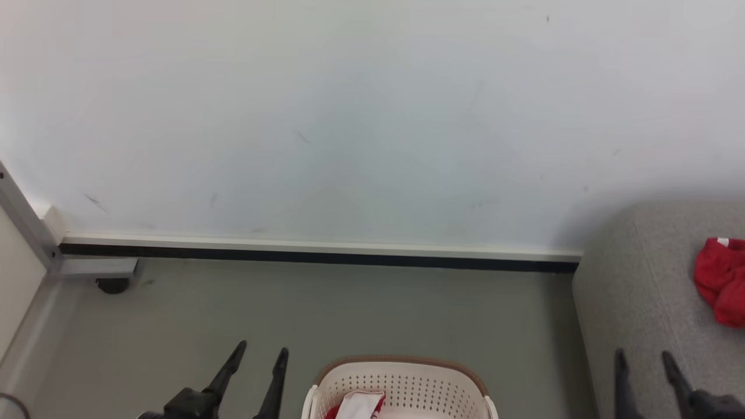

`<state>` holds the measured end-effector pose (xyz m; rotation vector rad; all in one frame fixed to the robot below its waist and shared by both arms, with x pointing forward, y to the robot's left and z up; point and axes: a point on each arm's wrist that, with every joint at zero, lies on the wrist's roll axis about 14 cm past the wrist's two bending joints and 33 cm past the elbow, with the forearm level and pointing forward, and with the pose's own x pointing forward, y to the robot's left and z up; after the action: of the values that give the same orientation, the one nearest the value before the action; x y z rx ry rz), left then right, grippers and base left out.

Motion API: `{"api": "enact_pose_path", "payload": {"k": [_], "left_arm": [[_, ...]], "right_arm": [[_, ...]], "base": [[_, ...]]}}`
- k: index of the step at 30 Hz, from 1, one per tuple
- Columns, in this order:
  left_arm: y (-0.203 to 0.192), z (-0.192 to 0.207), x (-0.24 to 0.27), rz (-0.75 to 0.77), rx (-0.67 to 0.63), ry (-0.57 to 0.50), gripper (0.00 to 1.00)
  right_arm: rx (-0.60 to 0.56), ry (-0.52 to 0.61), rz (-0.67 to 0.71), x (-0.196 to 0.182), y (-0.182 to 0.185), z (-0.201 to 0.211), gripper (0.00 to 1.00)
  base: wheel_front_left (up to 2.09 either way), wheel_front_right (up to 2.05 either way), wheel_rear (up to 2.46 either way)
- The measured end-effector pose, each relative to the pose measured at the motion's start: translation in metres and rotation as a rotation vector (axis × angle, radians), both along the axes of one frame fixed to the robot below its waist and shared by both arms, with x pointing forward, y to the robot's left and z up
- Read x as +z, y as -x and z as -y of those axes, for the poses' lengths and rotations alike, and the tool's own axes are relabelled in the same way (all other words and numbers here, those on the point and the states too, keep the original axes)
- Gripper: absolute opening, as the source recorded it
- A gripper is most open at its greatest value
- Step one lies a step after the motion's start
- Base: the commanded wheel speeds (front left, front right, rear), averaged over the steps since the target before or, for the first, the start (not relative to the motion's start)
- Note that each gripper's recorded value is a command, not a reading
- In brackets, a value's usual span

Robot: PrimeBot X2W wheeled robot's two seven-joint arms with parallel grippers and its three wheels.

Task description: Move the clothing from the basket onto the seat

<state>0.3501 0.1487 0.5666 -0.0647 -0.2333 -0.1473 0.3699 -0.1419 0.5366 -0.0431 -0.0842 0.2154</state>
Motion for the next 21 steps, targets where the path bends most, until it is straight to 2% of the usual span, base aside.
{"api": "enact_pose_path", "payload": {"k": [6, 21], "left_arm": [[0.013, -0.034, -0.003, -0.003, 0.106, 0.023, 1.00], [0.026, -0.044, -0.026, -0.053, 0.123, 0.007, 1.00]], "right_arm": [[0.105, 0.003, 0.014, -0.002, 0.026, -0.038, 1.00], [0.094, -0.036, -0.010, -0.009, 0.045, -0.037, 1.00]], "base": [[0.00, 0.00, 0.00], [0.00, 0.00, 0.00]]}}
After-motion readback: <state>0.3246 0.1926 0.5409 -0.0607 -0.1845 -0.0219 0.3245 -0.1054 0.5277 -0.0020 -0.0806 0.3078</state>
